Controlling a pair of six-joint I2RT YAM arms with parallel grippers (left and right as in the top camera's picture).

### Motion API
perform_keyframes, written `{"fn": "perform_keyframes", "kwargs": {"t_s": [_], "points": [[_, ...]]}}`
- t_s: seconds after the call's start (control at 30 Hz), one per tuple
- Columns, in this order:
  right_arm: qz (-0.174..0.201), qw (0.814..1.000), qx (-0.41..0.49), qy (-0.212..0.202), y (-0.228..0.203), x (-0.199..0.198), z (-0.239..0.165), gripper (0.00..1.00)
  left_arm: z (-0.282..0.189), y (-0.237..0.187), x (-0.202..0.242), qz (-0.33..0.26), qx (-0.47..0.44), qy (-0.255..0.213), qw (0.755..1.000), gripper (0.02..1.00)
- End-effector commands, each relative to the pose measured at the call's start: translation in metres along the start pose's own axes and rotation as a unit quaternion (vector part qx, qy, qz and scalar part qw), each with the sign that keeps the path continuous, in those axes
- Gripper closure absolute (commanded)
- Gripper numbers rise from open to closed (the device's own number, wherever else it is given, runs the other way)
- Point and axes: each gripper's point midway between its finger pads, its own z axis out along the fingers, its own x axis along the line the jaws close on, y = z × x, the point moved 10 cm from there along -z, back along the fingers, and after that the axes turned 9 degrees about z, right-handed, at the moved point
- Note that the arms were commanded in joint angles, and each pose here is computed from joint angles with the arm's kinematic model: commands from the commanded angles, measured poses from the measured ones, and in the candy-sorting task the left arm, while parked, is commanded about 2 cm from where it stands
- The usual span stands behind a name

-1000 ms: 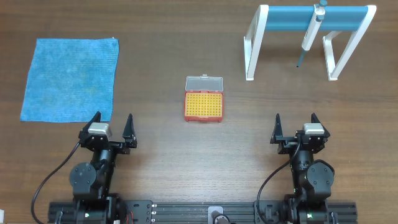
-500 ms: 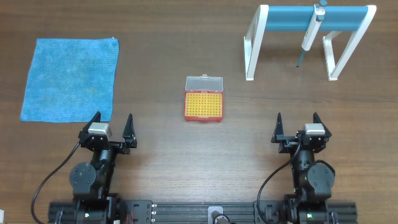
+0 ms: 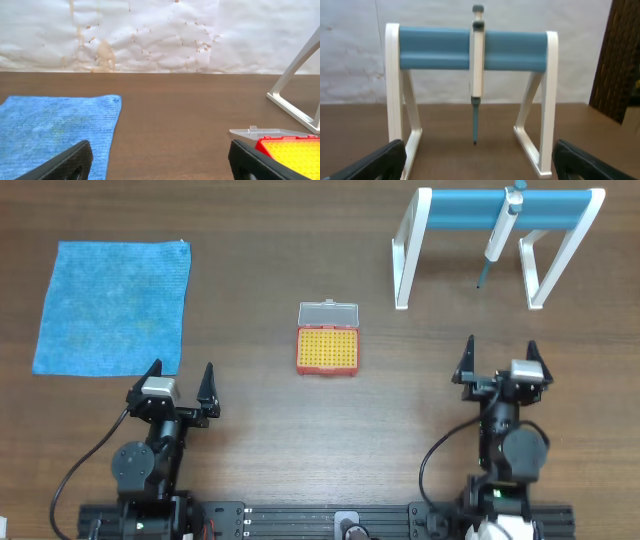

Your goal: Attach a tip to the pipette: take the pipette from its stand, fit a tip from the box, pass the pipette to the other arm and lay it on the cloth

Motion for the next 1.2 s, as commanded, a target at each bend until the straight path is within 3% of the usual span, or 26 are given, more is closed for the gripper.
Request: {"fn": "perform_keyframes", "kwargs": {"t_s": [0.03, 0.3, 0.7, 1.1, 1.2], "points": [[-0.006, 1.000, 0.004, -0.007, 0.005, -0.001, 0.033, 0.051, 0.000, 0.000, -0.001, -0.006, -0.001, -0.007, 1.000, 0.139], [-0.010, 1.000, 0.010, -0.005, -0.004, -0.001, 0.098, 0.051, 0.000, 0.000, -0.001, -0.006, -0.001, -0.007, 1.000, 0.139], [-0.010, 1.000, 0.024, -0.007, -0.009, -0.002, 0.164, 0.049, 0.000, 0.000, -0.001, -0.006, -0.001, -0.007, 1.000, 0.139], [-0.010, 0.999, 0.031, -0.018, -0.018, -0.010, 0.192, 0.049, 0.000, 0.000, -0.001, -0.006, -0.001, -0.007, 1.000, 0.139], [-0.010, 0.999, 0.031, -0.002, -0.017, -0.008, 0.197, 0.049, 0.000, 0.000, -0.001, -0.006, -0.001, -0.007, 1.000, 0.139]]}}
